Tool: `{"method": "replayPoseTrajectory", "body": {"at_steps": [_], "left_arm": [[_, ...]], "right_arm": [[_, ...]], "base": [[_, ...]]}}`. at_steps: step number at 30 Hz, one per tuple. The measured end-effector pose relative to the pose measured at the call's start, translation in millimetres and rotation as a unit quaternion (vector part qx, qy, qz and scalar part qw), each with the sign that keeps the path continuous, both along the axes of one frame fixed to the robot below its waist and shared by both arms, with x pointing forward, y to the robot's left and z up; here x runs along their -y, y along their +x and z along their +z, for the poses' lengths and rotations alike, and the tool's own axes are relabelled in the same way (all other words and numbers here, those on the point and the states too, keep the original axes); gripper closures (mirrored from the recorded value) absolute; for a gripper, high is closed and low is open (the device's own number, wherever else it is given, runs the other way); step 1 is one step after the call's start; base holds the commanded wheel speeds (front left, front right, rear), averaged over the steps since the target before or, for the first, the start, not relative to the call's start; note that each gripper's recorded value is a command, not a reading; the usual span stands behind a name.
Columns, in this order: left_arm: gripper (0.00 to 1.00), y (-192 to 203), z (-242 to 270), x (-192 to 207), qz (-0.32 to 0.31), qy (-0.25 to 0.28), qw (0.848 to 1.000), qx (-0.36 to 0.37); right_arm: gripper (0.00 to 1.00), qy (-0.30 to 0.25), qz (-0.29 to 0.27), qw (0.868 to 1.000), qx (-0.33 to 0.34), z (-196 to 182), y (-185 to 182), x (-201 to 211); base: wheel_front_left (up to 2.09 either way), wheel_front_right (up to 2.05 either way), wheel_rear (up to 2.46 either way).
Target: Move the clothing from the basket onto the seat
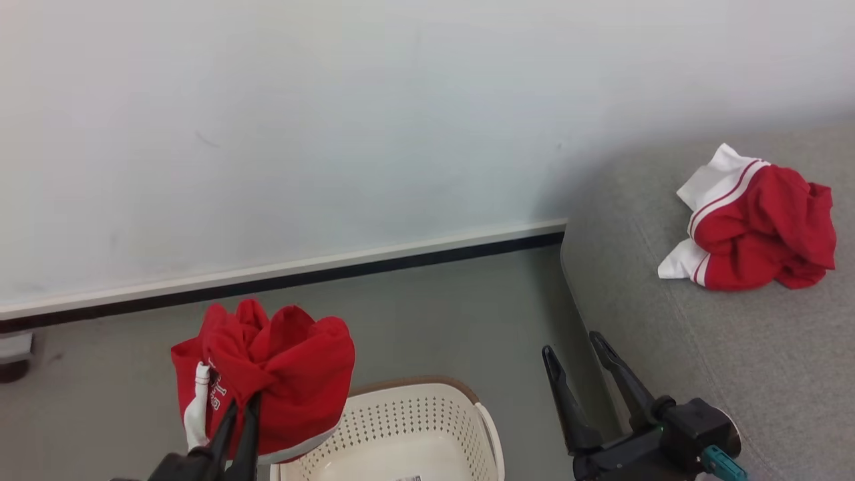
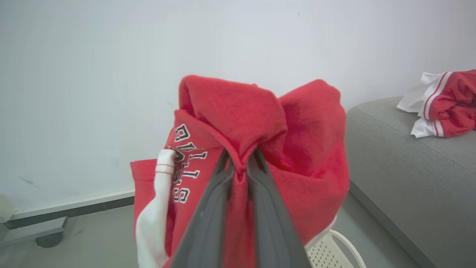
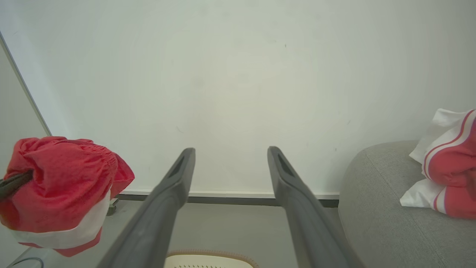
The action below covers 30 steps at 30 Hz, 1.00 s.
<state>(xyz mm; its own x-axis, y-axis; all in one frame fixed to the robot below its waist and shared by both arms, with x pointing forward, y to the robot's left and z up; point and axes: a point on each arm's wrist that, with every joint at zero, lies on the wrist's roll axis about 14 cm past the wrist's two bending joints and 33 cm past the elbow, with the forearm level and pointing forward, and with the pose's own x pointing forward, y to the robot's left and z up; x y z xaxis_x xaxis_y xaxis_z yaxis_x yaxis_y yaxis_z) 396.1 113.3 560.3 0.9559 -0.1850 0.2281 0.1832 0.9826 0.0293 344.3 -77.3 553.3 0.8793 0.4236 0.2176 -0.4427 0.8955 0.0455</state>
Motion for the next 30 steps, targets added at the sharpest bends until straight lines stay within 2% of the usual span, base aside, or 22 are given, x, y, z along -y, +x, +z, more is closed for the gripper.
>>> {"method": "replayPoseTrajectory", "body": {"at_steps": [8,17,23,30], "left_arm": [[1.00,-24.1,18.6,-14.1,0.024,-0.008,0.999,0.031],[1.00,-28.9,23.9,-12.7,0.018,-0.001,0.999,0.043],[1.00,-26.6,33.9,8.4,-0.021,-0.004,0.998,0.057],[1.00,-22.2,49.5,49.8,-0.100,0.011,0.991,0.084]], "right_arm": [[0.00,0.005,-0.003,1.000,0.010,6.0,-10.6,0.7],[0.00,0.008,0.012,1.000,0.007,4.4,-15.9,-8.9],[0.00,0.024,0.076,0.997,0.009,12.0,-28.7,-37.8],[0.00,0.031,0.120,0.992,0.008,16.6,-36.0,-55.2]], "base": [[0.00,0.00,0.00],[0.00,0.00,0.00],[0.00,0.00,0.00],[0.00,0.00,0.00]]}}
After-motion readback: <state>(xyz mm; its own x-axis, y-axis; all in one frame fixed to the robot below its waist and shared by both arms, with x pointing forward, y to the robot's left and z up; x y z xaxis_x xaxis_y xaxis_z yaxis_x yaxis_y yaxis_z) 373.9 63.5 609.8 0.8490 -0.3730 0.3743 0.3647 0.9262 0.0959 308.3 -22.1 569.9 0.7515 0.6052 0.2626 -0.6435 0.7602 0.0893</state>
